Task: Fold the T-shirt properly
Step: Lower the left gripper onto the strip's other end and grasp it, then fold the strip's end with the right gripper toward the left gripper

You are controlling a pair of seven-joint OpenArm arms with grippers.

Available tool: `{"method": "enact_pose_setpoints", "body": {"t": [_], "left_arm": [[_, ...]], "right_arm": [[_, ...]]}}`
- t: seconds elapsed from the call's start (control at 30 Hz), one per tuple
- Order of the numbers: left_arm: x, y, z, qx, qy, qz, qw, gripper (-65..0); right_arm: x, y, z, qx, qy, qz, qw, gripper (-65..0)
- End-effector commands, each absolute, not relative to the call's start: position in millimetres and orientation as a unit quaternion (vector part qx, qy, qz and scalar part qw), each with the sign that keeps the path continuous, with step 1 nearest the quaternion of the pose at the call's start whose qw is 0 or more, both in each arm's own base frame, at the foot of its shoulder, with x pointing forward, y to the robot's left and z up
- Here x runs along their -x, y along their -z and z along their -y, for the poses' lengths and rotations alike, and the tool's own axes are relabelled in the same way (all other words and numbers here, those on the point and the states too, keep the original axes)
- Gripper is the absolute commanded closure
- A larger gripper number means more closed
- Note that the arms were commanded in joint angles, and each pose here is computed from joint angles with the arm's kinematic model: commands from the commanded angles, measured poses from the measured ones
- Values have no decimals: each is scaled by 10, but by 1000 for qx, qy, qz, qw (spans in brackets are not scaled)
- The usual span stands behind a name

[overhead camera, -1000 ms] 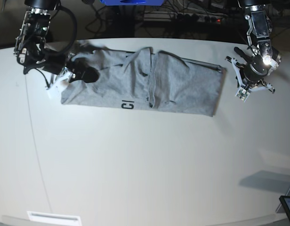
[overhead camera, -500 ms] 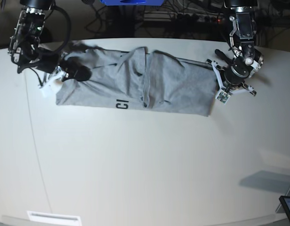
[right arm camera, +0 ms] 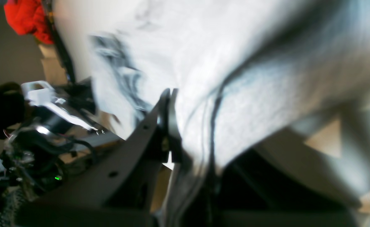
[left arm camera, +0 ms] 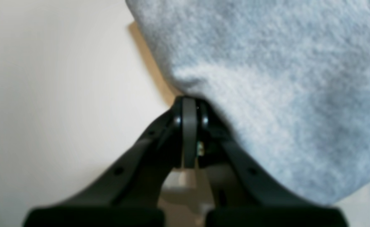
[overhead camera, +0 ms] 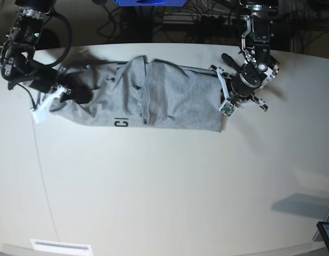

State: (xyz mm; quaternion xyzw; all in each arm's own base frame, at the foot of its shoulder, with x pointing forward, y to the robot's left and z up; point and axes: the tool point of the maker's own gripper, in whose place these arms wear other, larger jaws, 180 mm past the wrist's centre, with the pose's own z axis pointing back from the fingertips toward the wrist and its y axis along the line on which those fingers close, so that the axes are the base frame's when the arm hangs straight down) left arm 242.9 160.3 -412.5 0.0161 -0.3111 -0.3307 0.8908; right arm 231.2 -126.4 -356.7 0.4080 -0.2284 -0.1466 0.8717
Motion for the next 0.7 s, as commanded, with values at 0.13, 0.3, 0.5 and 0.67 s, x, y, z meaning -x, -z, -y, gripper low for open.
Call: {"method": "enact_pose_setpoints", "body": {"t": [0.13, 0.3, 0.5, 0.67], "left_arm": [[-2237, 4270, -1562, -2, 349, 269, 898, 0], [-2199, 4308, -1334, 19, 369, 267, 890, 0], [-2207, 4323, -1094, 38, 362, 263, 893, 0], [-2244, 4302, -1048, 39, 360, 266, 893, 0]], "right_arm": [[-2389, 3292, 1207, -416, 158, 244, 862, -1], [-2370, 3221, 912, -457, 147, 220, 849, -1], [-2328, 3199, 634, -489, 149, 189, 838, 0], [-2331, 3147, 526, -502, 146, 190, 831, 0]]}}
